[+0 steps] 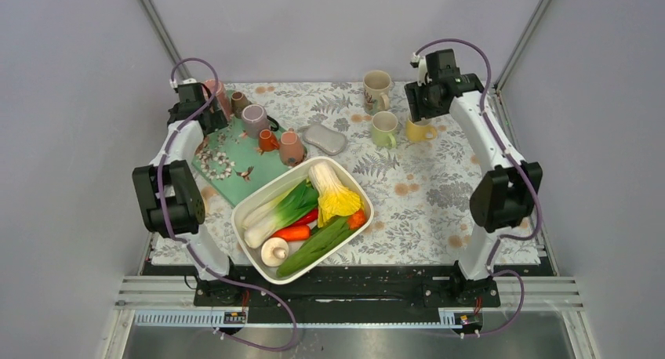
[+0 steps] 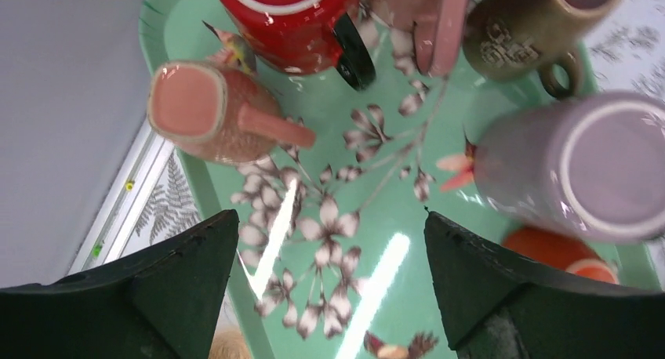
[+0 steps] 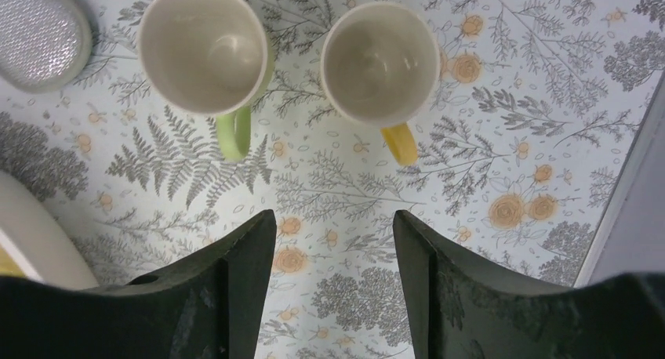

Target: Turn the mug right side up

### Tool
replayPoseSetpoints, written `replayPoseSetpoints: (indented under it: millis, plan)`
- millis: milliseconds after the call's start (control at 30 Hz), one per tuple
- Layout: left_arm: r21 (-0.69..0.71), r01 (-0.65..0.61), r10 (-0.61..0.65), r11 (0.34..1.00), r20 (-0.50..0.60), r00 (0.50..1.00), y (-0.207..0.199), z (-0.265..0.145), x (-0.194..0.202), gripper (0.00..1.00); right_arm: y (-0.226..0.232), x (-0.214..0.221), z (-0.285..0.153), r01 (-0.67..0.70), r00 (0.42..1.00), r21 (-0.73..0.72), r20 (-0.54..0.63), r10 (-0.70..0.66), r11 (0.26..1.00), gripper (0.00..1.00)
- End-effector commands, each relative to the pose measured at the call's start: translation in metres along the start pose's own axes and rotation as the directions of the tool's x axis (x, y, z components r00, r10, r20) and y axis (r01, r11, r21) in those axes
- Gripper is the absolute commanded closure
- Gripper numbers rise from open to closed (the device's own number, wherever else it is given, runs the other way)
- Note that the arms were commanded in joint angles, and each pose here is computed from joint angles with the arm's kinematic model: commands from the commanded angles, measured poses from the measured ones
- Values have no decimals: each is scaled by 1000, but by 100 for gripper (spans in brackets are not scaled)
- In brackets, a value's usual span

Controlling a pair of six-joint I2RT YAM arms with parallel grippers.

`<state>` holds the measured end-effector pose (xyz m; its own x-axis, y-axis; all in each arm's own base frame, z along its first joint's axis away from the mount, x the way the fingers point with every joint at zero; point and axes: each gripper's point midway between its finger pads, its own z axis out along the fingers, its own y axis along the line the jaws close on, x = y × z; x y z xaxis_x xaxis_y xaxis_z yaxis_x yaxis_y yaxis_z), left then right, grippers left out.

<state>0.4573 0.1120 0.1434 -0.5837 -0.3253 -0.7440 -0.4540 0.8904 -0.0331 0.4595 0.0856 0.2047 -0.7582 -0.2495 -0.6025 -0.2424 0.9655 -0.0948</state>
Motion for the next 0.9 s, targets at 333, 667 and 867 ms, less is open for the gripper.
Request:
replayPoseSetpoints:
  millis: [333,667,867]
  plan:
    - [-162,-85,94,983,49,994,53,52,-78,1,17,21,-33,-5,987,-57,163,14,998,32]
    - [210,-211,222,955,-26,975,40,48,-56,1,18,30,-25,7,992,-58,129,0,998,30]
    - [235,-468,483,852,-11,875,56,48,-53,1,19,33,-21,15,993,-67,118,-7,998,30]
